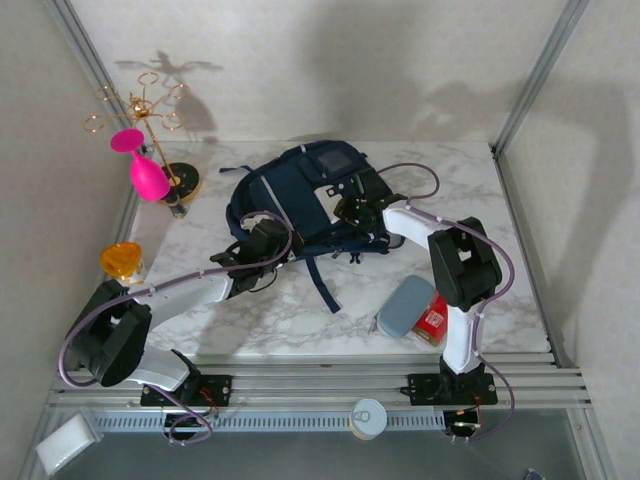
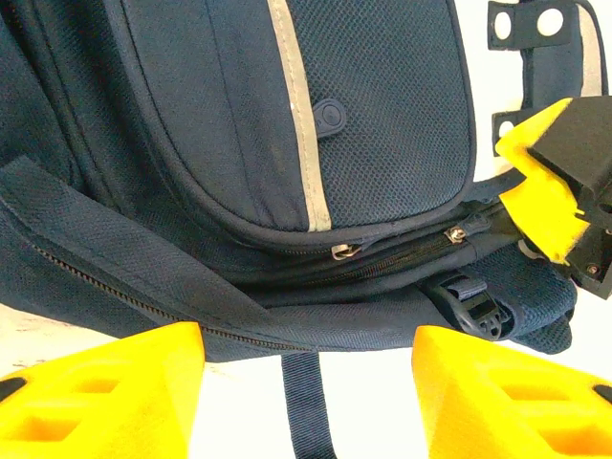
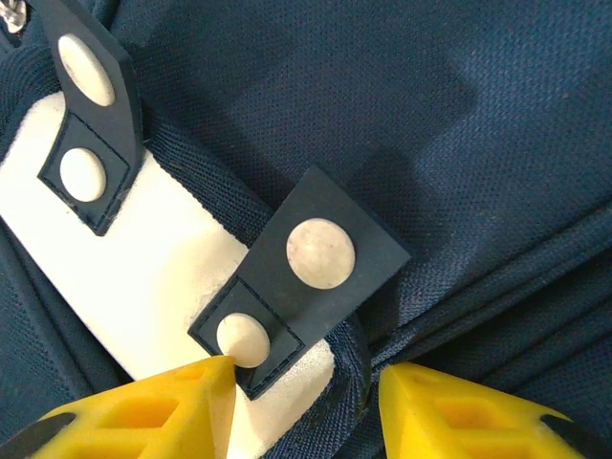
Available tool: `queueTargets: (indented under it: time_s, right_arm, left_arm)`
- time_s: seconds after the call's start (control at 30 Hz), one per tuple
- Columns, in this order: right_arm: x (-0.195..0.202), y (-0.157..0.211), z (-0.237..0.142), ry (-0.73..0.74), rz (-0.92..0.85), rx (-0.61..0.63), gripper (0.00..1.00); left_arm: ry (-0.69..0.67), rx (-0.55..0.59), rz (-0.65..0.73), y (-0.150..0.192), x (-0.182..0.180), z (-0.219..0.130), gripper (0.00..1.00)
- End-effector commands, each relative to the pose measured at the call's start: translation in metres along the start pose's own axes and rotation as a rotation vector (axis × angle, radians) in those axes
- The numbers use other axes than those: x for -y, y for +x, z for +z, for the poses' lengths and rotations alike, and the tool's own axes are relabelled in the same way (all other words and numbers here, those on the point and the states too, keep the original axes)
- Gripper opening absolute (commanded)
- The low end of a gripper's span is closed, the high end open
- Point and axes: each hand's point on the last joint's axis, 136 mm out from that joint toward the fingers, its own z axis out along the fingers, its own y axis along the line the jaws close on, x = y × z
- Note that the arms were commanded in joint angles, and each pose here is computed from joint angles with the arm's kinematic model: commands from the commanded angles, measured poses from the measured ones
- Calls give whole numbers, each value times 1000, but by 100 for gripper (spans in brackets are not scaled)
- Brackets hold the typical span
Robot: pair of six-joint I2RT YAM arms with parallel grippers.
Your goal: Pack books, pencil case, and school supplies into a backpack
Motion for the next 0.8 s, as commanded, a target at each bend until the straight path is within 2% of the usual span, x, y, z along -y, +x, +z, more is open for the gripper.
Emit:
queueTargets:
  time_s: [0.0, 0.2, 0.4, 0.5, 0.63, 0.7, 0.77]
  right_arm:
    - [-9, 12, 1, 19, 28, 7, 46]
    - [-7, 29, 2, 29, 102, 4, 49]
    - [-13, 30, 26, -12, 148, -26, 49]
    - [-25, 24, 28, -41, 142, -23, 39]
    - [-39, 8, 16, -100, 155, 18, 25]
    - [-43, 1, 9, -138, 180, 28, 13]
    - [-45, -6, 3, -169, 197, 42, 6]
  left_arm:
    - [12, 14, -5, -4, 9, 0, 59]
    - [-63, -32, 29, 16, -13, 21, 58]
    - [-151, -85, 13, 44, -50, 38, 45]
    - [-196, -87, 15, 49, -64, 39, 41]
    - [-242, -102, 32, 55, -76, 42, 40]
    - [-263, -105, 45, 56, -79, 46, 40]
    - [-270, -99, 48, 54, -80, 46, 39]
